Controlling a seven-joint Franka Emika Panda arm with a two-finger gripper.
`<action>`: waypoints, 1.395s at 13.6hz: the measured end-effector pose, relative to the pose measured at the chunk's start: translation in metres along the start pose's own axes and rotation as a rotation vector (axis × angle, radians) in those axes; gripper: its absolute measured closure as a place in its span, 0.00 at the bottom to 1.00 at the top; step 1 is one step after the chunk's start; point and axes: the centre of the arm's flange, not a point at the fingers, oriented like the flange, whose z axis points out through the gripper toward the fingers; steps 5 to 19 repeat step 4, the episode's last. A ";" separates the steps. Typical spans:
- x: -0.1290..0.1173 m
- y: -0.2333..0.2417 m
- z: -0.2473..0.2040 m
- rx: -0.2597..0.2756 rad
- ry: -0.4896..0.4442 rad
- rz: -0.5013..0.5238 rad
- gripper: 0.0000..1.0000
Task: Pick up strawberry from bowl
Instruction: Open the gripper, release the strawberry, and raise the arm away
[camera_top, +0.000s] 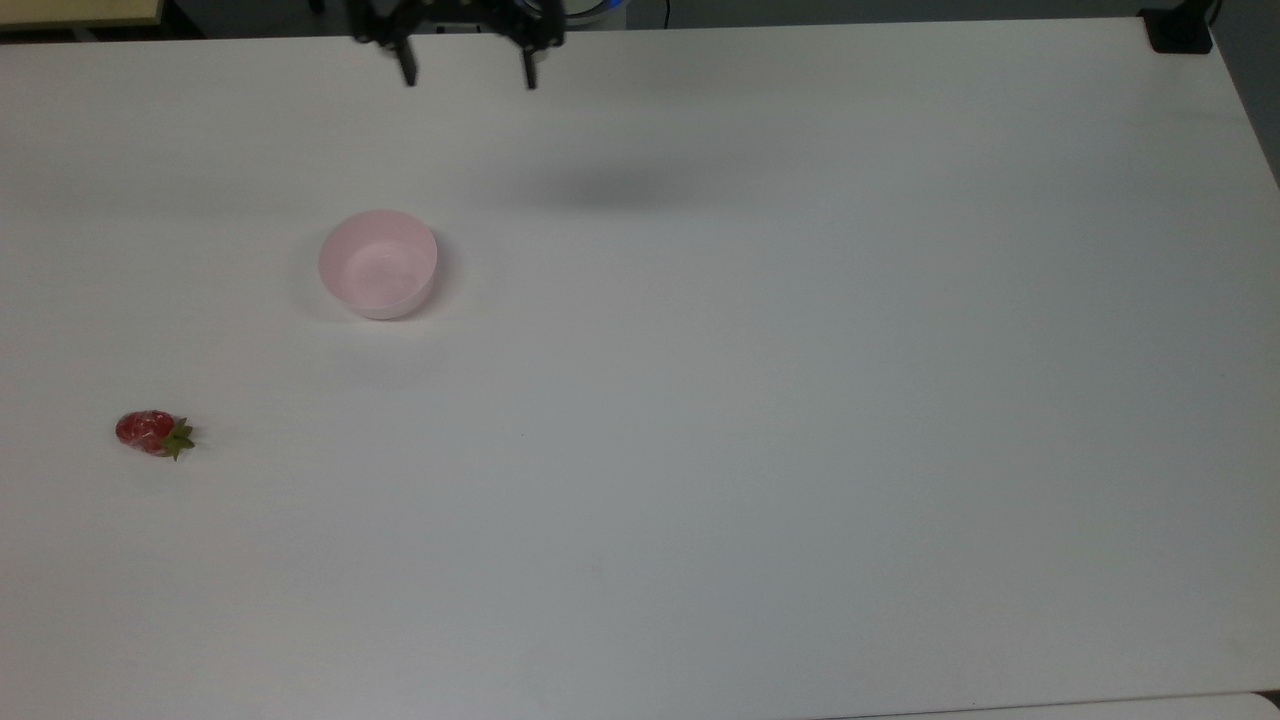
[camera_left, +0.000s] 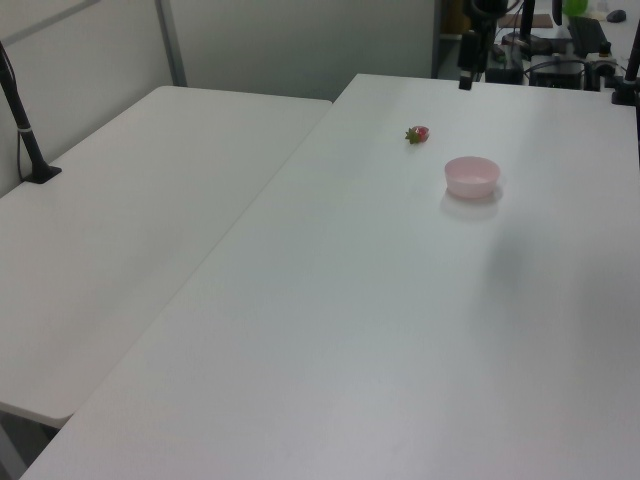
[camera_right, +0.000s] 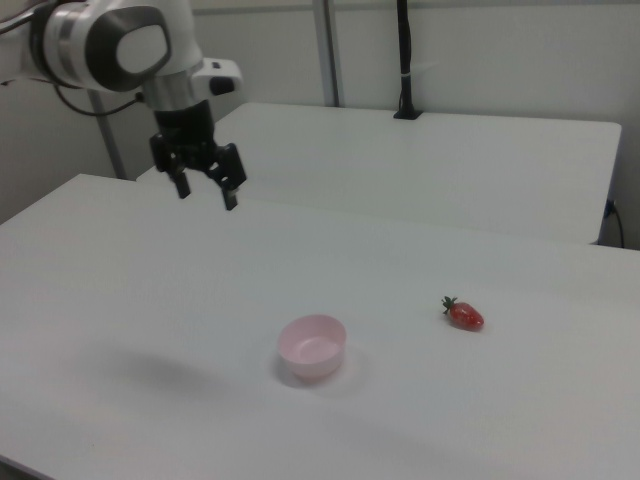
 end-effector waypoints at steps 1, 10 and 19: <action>-0.006 -0.005 0.002 0.001 -0.014 -0.009 0.00; -0.009 -0.006 0.009 0.001 -0.032 -0.010 0.00; -0.009 -0.006 0.009 0.001 -0.032 -0.010 0.00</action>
